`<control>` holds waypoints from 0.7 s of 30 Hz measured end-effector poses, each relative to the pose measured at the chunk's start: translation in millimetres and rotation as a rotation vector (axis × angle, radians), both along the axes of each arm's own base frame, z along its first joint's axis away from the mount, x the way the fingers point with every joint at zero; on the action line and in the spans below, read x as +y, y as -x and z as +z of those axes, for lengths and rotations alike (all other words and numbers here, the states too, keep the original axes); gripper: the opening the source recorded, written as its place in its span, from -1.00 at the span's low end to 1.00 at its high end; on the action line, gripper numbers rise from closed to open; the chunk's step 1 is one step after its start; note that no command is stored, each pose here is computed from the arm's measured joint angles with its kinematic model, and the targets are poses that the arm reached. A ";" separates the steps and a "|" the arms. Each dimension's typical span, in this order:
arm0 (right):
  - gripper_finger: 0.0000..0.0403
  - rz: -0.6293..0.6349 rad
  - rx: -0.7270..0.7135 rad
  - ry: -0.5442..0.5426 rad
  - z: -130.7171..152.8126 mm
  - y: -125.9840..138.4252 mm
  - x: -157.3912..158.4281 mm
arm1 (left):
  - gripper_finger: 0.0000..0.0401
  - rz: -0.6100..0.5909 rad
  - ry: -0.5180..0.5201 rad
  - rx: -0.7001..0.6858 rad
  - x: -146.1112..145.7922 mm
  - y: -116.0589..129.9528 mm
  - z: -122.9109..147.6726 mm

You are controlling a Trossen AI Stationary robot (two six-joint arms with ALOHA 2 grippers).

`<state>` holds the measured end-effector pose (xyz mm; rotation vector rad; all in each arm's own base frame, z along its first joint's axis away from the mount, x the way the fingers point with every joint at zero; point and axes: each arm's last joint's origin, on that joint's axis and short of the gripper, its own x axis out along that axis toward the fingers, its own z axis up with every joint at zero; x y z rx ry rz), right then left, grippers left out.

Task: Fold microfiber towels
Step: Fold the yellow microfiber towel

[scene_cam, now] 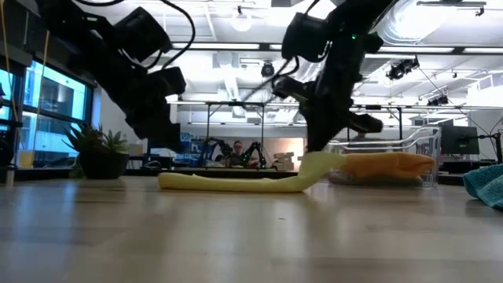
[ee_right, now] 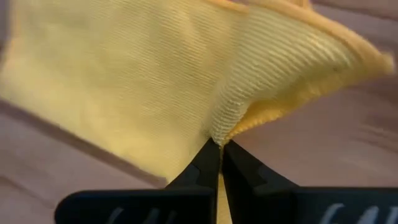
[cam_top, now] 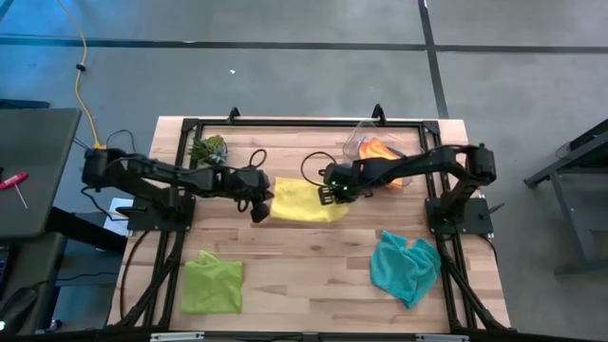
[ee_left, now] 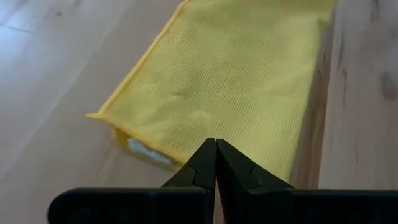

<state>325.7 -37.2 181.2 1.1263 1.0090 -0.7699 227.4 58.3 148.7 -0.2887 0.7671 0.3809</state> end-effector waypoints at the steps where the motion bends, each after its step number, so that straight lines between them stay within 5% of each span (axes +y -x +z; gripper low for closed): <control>1: -1.00 0.001 -0.028 0.000 0.5 -3.1 1.9 | -1.00 -0.002 0.002 -0.004 -0.4 -1.3 -1.0; 13: -1.00 -0.029 -0.213 0.019 7.9 -20.4 4.1 | -1.00 -0.015 -0.126 0.160 5.1 5.3 -12.3; 21: -1.00 0.004 -0.240 0.035 5.4 -25.3 3.9 | -1.00 -0.250 -0.143 0.295 9.9 20.3 -29.0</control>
